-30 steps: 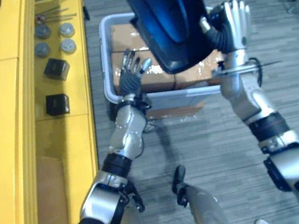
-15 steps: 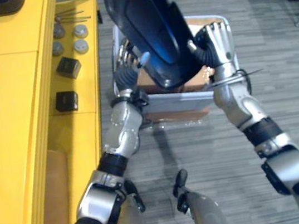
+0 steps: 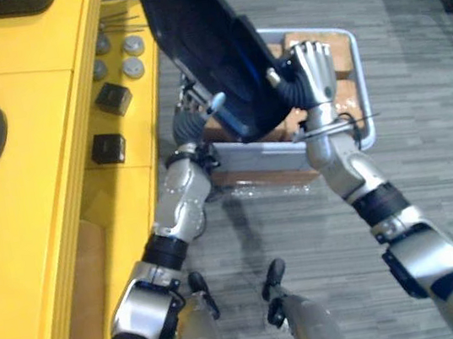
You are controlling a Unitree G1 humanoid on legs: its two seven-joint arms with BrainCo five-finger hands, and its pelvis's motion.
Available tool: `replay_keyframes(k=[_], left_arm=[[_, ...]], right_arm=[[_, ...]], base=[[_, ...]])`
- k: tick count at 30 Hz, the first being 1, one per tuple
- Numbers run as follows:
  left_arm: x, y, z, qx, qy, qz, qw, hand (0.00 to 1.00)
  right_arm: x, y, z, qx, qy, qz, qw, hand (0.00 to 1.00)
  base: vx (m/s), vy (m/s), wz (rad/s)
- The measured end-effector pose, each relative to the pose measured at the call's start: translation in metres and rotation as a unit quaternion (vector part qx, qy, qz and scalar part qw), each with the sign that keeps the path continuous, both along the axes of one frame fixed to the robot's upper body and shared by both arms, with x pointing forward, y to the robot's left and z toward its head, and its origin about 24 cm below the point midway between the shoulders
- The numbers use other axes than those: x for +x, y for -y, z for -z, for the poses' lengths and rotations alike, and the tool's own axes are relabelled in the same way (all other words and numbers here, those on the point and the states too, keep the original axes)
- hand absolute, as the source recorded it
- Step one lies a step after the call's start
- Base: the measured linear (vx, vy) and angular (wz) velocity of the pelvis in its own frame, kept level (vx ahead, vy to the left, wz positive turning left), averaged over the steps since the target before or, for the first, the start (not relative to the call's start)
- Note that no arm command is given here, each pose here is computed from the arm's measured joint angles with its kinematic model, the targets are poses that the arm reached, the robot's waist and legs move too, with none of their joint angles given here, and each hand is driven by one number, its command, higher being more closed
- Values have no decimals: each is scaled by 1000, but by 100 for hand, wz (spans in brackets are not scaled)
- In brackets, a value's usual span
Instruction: Walk over and take plastic housings, then place them on the shelf
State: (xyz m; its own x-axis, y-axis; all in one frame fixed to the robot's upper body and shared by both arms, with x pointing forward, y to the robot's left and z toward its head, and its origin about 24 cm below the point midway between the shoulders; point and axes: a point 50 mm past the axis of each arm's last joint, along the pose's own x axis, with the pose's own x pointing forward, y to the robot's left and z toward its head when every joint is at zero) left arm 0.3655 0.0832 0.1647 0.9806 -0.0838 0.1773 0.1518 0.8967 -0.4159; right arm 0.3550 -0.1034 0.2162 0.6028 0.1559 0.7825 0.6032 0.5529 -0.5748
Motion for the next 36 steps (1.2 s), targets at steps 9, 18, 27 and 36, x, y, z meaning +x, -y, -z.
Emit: replay_keyframes(k=[9,18,27,36], left_arm=[[-6,-2,33,7,-54,-15,998,0],[-8,1,47,-4,-79,-16,997,0],[-8,1,45,-39,-68,-15,997,100],[-14,-1,51,-125,-45,13,991,100]], right_arm=[[-17,-17,31,14,-35,-48,998,100],[-29,-27,42,34,-45,-84,995,100],[-30,-23,49,65,-65,-84,992,100],[-45,-22,63,105,-71,-107,986,100]], base=[[22,80,-2],[14,79,-1],[44,92,0],[27,85,-1]])
